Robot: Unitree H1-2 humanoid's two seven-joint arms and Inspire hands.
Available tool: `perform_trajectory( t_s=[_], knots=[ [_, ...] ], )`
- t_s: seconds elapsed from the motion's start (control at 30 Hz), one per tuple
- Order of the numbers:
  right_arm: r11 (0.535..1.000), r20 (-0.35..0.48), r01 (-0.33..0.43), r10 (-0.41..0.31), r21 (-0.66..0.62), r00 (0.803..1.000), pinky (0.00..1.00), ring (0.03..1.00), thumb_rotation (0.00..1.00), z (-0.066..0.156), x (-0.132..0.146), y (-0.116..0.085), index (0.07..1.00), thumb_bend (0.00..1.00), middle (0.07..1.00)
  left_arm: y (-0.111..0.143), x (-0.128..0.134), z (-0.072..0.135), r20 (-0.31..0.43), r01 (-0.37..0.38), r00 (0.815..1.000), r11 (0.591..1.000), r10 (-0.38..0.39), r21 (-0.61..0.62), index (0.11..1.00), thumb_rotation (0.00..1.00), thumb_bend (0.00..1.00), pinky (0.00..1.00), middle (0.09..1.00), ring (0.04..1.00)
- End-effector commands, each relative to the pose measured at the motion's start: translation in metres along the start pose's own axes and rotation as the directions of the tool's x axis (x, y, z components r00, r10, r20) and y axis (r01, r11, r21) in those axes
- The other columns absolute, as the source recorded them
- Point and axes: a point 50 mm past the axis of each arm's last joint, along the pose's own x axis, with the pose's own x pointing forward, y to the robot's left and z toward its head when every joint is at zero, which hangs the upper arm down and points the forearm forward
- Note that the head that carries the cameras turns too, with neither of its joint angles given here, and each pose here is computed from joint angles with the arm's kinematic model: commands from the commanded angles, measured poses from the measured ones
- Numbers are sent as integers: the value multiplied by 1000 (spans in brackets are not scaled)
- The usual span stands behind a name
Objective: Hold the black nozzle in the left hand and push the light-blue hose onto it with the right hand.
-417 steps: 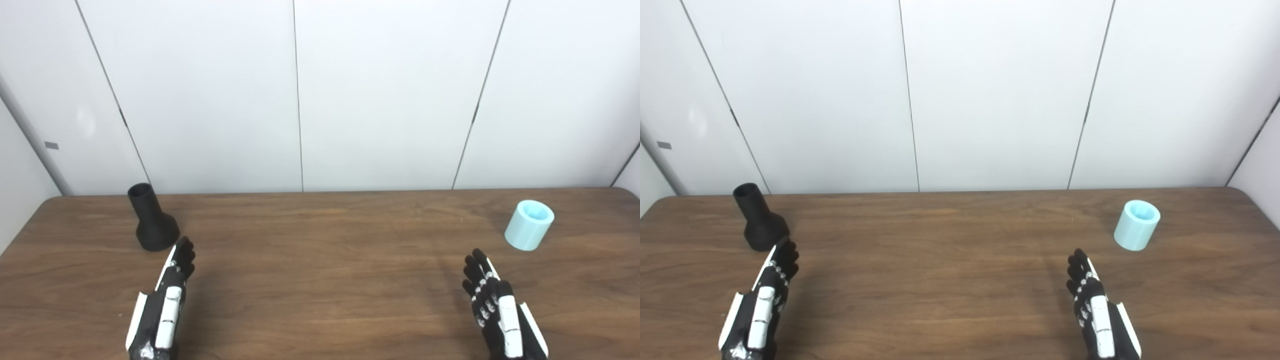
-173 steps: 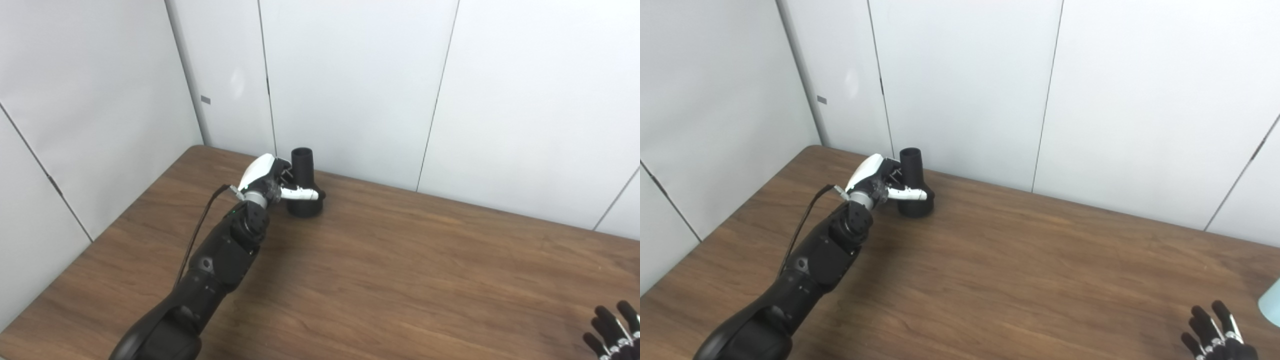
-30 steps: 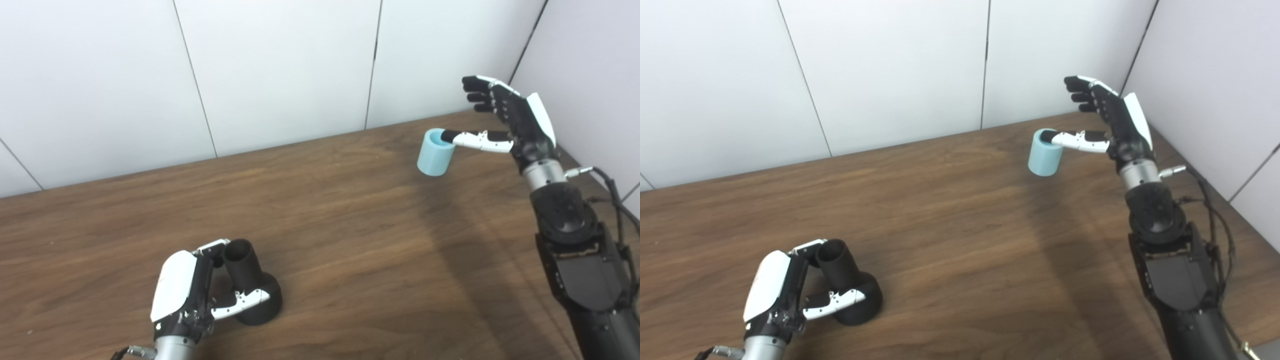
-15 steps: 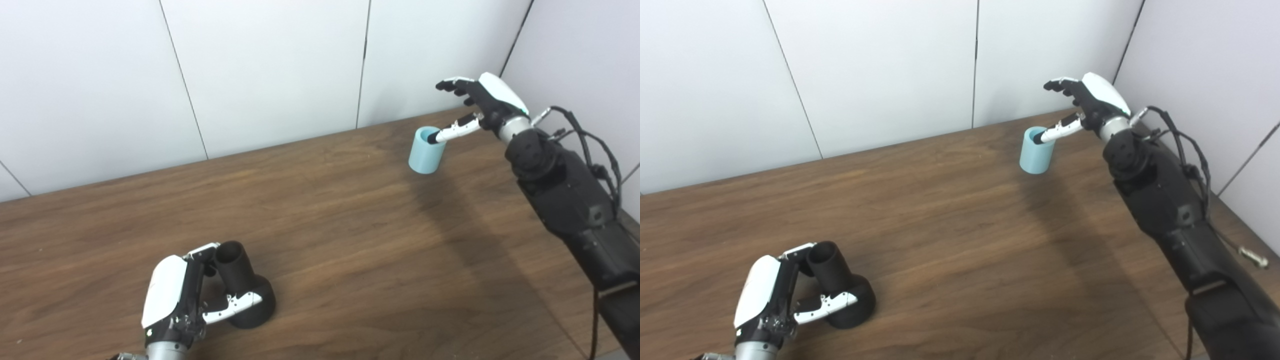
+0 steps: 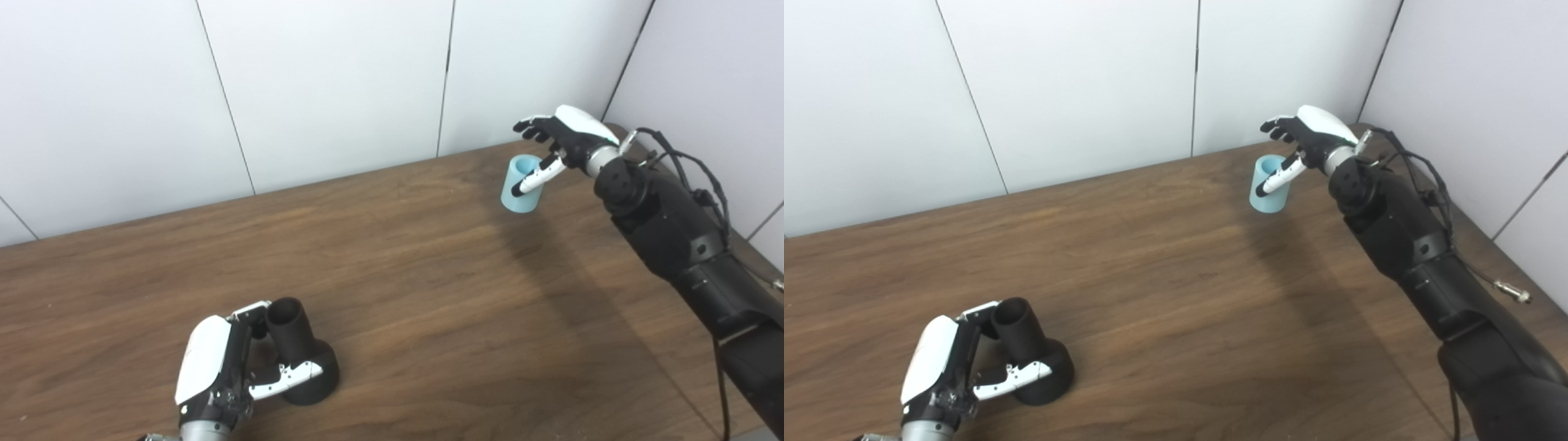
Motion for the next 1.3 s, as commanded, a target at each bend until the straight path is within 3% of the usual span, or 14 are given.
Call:
perform_trajectory(
  t_s=[0.0, 0.27, 0.53, 0.77, 1.0, 1.27],
  knots=[
    [997, 12, 72, -71, -24, 997, 799, 879, 220, 11, 4, -33, 832, 943, 850, -5, -7, -8, -46, 49, 998, 999, -48, 19, 503, 0, 520, 594, 405, 596],
    [996, -10, 35, -36, -80, 999, 855, 911, 203, 3, 4, -25, 827, 933, 855, -4, -8, -8, -42, 50, 998, 998, -49, 25, 504, 0, 520, 600, 403, 597],
    [993, -25, 42, -45, -111, 999, 797, 839, 141, -3, 5, -23, 791, 898, 795, -3, -7, -7, -40, 50, 998, 998, -49, 33, 504, 0, 520, 614, 407, 600],
    [979, 7, 87, -87, -183, 996, 785, 855, 153, -8, 5, -24, 736, 862, 773, -3, -6, -8, -38, 51, 998, 998, -50, 26, 506, 0, 519, 626, 403, 602],
    [973, 40, 149, -144, -174, 989, 722, 723, 117, -7, 6, -21, 683, 820, 668, -3, -5, -9, -38, 52, 998, 998, -51, 25, 507, 0, 521, 629, 412, 607],
    [974, 62, 164, -156, -157, 986, 749, 695, 81, 3, 8, -21, 652, 802, 624, -2, -5, -8, -36, 56, 998, 998, -55, 33, 505, 0, 520, 613, 405, 595]
  ],
)
